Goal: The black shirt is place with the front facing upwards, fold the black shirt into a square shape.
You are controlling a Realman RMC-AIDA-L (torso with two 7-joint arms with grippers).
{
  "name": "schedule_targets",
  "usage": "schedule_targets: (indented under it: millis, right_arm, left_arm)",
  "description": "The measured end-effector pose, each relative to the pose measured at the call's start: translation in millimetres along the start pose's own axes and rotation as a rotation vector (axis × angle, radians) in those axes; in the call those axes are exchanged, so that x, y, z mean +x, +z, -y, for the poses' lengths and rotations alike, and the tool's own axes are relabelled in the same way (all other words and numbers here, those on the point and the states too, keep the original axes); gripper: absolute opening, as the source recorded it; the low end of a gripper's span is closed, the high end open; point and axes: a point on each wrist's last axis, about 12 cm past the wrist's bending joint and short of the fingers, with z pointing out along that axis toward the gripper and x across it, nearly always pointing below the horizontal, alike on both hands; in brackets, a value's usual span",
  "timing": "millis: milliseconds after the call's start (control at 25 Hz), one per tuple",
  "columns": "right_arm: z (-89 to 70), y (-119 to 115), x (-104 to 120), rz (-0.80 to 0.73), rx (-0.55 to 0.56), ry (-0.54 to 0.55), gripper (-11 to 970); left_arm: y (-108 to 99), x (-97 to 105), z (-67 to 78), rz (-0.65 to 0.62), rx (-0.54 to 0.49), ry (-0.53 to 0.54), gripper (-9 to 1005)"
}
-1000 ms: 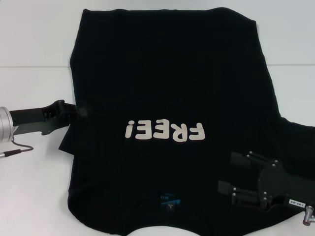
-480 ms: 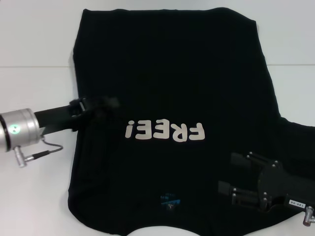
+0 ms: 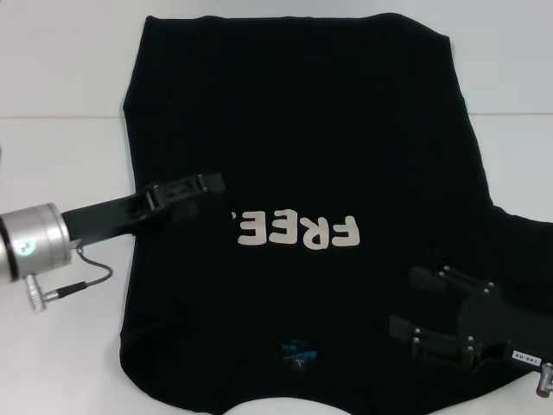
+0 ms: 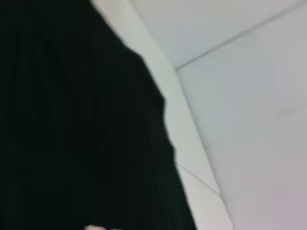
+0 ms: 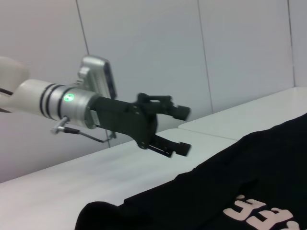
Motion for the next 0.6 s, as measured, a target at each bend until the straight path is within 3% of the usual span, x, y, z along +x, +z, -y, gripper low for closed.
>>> schedule_targets:
  millis: [200, 360, 440, 600]
  right_arm:
    - [5.5, -12.8, 0.9, 0.024, 0.074, 0.058, 884]
    - [18.6, -35.8, -4.6, 0.034, 0.176, 0.124, 885]
    - [27.2, -49.3, -11.6, 0.021, 0.222, 0.171, 885]
    - [47.3, -83.6, -36.5, -0.046, 0.308, 0.327, 884]
  left_arm:
    - [-27.1, 7.0, 9.0, 0.005, 0.107, 0.344, 942]
    - [-45.0, 29.3, 6.8, 0.01, 0.128, 0.625, 942]
    - [-51.1, 41.6, 2.8, -0.004, 0.122, 0.729, 941]
    - [-56.9, 58.9, -1.6, -0.033, 0.129, 0.839, 941]
